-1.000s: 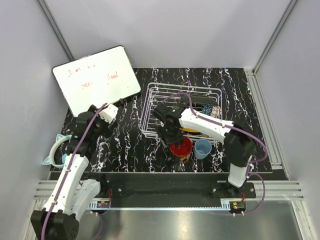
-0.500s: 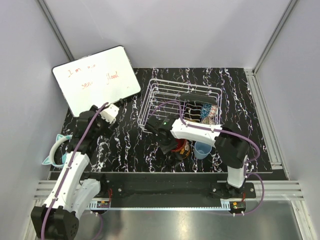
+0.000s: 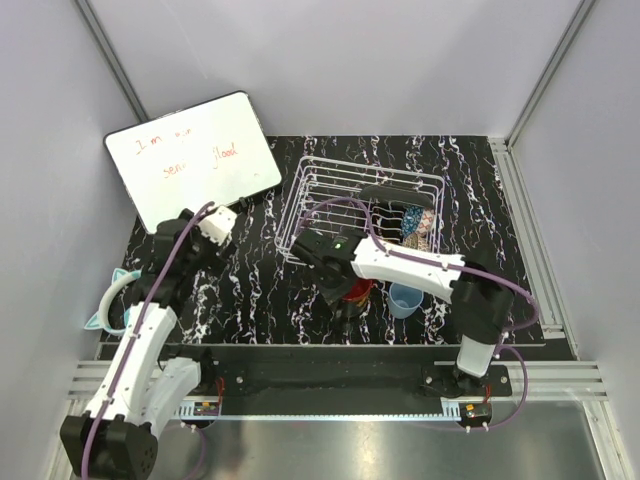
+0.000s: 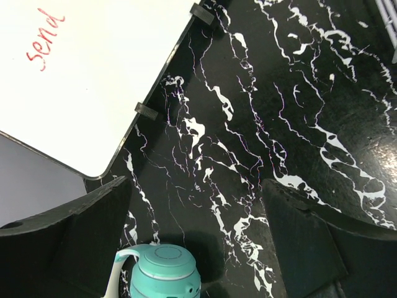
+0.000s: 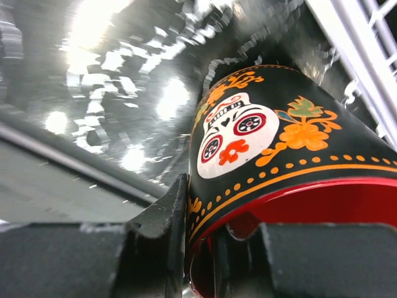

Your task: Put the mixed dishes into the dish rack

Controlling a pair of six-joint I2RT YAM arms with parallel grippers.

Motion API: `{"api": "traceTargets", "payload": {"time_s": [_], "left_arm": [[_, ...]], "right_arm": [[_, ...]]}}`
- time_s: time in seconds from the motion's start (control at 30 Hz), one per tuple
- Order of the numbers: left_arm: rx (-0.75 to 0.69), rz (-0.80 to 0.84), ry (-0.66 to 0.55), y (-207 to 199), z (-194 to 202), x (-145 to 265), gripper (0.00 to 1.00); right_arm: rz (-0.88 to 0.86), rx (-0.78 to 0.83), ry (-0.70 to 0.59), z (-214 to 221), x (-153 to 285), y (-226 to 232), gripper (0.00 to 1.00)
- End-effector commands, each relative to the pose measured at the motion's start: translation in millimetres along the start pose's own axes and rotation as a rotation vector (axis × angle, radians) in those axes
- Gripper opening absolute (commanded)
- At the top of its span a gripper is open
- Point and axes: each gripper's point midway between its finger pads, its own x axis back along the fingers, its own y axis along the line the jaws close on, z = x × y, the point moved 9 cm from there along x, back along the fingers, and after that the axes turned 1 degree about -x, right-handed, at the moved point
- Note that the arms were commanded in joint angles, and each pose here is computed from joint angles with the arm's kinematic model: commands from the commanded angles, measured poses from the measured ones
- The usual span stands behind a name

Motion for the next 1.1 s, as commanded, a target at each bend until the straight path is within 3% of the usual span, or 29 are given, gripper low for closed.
{"api": "traceTargets", "payload": {"time_s": [0.0, 0.23, 0.3, 0.33, 0.37, 0.43, 0.47, 0.6, 0.7, 0.77, 1.07], "left_arm": [[0.066, -0.03, -0.116, 15.1, -35.3, 33.1, 0.94], [0.214, 0.031, -0.153, 25.5, -70.5, 78.8, 0.99], [0.28, 0.093, -0.162, 32.3, -91.3, 86.1, 0.99], [0.351, 0.128, -0.158, 34.3, -98.5, 87.2, 0.99], [0.395, 0.168, -0.16, 35.9, -106.2, 89.9, 0.99], [0.516, 0.352, -0.148, 36.8, -130.3, 93.3, 0.99], [0.559, 0.409, -0.147, 38.6, -136.2, 95.3, 0.99], [0.676, 0.822, -0.174, 27.0, -159.1, 95.0, 0.99], [0.667, 0.969, -0.188, 19.7, -156.5, 89.3, 0.99], [0.608, 0.994, -0.201, 15.0, -147.5, 83.7, 0.99], [0.655, 1.136, -0.178, 0.3, -129.5, 62.9, 0.99]], "right_arm": [[-0.171, 0.041, -0.355, -35.5, 95.0, 16.0, 0.0], [-0.418, 0.105, -0.822, -63.5, 198.4, 25.0, 0.0], [-0.458, 0.176, -1.036, -57.4, 231.1, 15.1, 0.0], [-0.462, 0.241, -1.207, -63.1, 220.4, 16.3, 0.0], [-0.511, 0.278, -1.378, -51.2, 242.4, 9.2, 0.0], [-0.473, 0.318, -1.662, -47.4, 231.8, 2.1, 0.0], [-0.425, 0.322, -1.714, -49.0, 231.7, -3.4, 0.0], [-0.378, 0.345, -1.763, -70.7, 228.6, -6.0, 0.0], [-0.393, 0.315, -1.799, -83.4, 226.3, -7.2, 0.0], [-0.419, 0.271, -1.838, -88.7, 228.5, -15.4, 0.0], [-0.599, 0.075, -1.939, -98.2, 248.7, -42.1, 0.0]]}}
